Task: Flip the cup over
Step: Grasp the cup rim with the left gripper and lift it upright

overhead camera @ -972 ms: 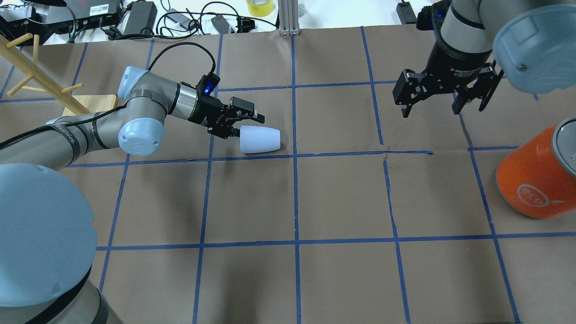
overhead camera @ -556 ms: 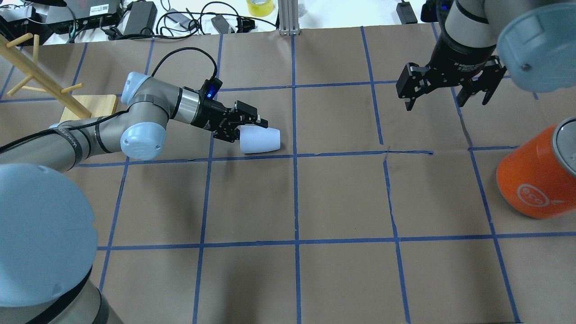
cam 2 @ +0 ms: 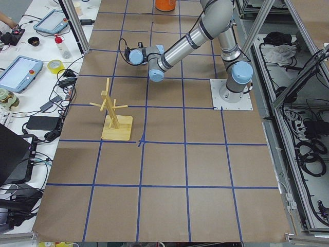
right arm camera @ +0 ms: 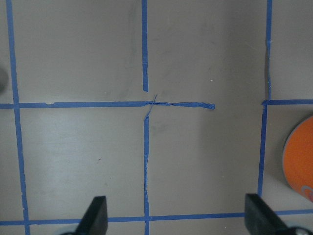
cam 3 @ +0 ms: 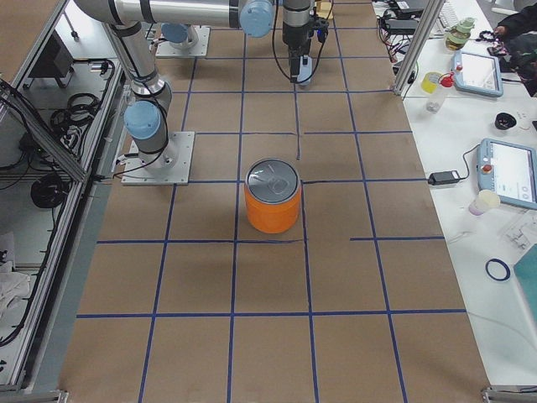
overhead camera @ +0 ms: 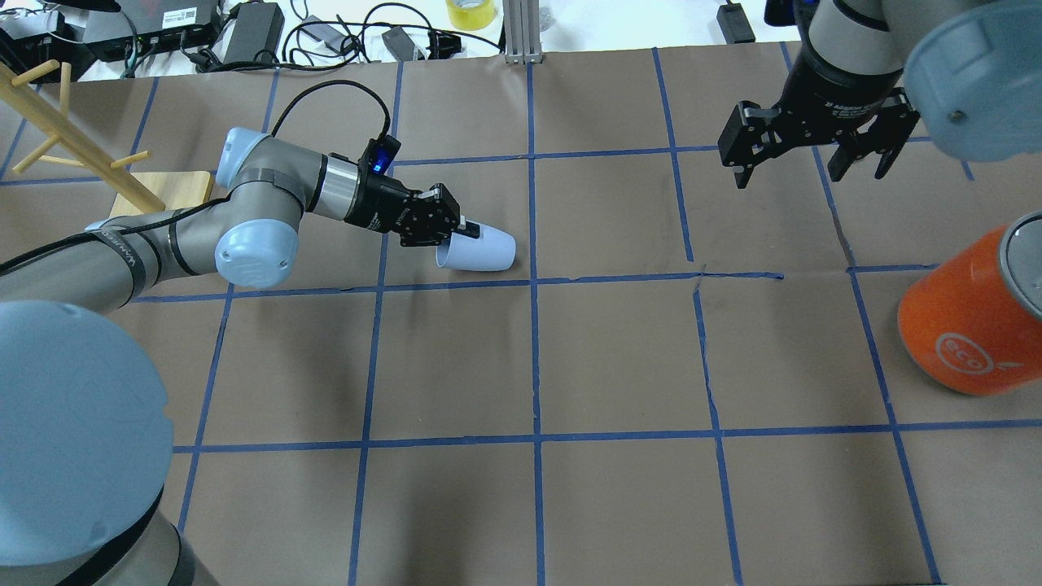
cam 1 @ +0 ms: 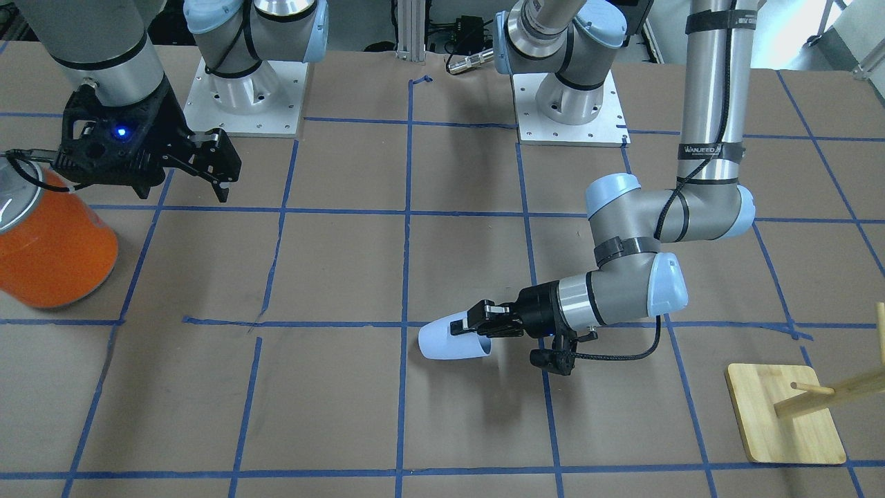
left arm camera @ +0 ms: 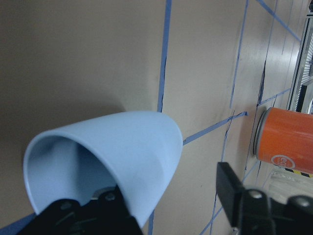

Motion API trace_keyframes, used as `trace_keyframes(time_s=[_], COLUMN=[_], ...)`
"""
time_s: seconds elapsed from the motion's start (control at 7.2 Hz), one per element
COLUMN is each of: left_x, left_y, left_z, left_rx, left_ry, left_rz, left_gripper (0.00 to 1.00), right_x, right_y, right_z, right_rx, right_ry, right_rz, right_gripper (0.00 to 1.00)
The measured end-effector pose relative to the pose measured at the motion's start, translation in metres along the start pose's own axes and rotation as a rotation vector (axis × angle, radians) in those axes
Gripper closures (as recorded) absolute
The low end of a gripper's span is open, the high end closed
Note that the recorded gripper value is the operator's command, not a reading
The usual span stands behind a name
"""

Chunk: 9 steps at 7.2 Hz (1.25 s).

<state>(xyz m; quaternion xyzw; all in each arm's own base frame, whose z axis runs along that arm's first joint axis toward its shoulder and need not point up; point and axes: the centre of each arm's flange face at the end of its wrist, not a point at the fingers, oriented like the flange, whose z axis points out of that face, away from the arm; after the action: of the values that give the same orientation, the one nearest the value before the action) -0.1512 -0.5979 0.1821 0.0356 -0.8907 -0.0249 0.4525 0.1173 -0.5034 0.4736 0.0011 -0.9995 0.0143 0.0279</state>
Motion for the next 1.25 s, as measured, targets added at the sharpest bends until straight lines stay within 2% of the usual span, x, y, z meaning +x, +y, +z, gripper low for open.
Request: trace_keyframes(time_s=[0.42,0.56,0.69,0.97,1.25], left_x=[0.025,0.037,0.045,0.064,0.069], left_y=[0.002,0.002,0.002,-0.001,-0.012], left_z=[-0.018,-0.03,-0.044,-0.074,-0.098], left_rx=[0.033,0.058,0.092,0.167,0.186], left_ry=[-0.004,-0.054,-0.189,-0.544,-0.826], left_rz=[-0.087,-0.103,-0.09,-0.008,0.109], left_gripper=[0.96,0.96,0.96,0.96,0.96], right_x=[-0.001,-0.001,-0.001,-0.002,-0.002], right_y=[0.001,0.001,0.002,0.002,0.002], right_z=[0.003,0.004,0.005,0.005,0.005], right_rx=[-0.007,-0.012,-0.016,-0.016,-0.014], right_ry=[0.0,0.001,0.001,0.001,0.001], right_rz=[-0.002,-0.003,-0.004,-0.003,-0.002], right_gripper=[0.0,0.0,0.0,0.0,0.0])
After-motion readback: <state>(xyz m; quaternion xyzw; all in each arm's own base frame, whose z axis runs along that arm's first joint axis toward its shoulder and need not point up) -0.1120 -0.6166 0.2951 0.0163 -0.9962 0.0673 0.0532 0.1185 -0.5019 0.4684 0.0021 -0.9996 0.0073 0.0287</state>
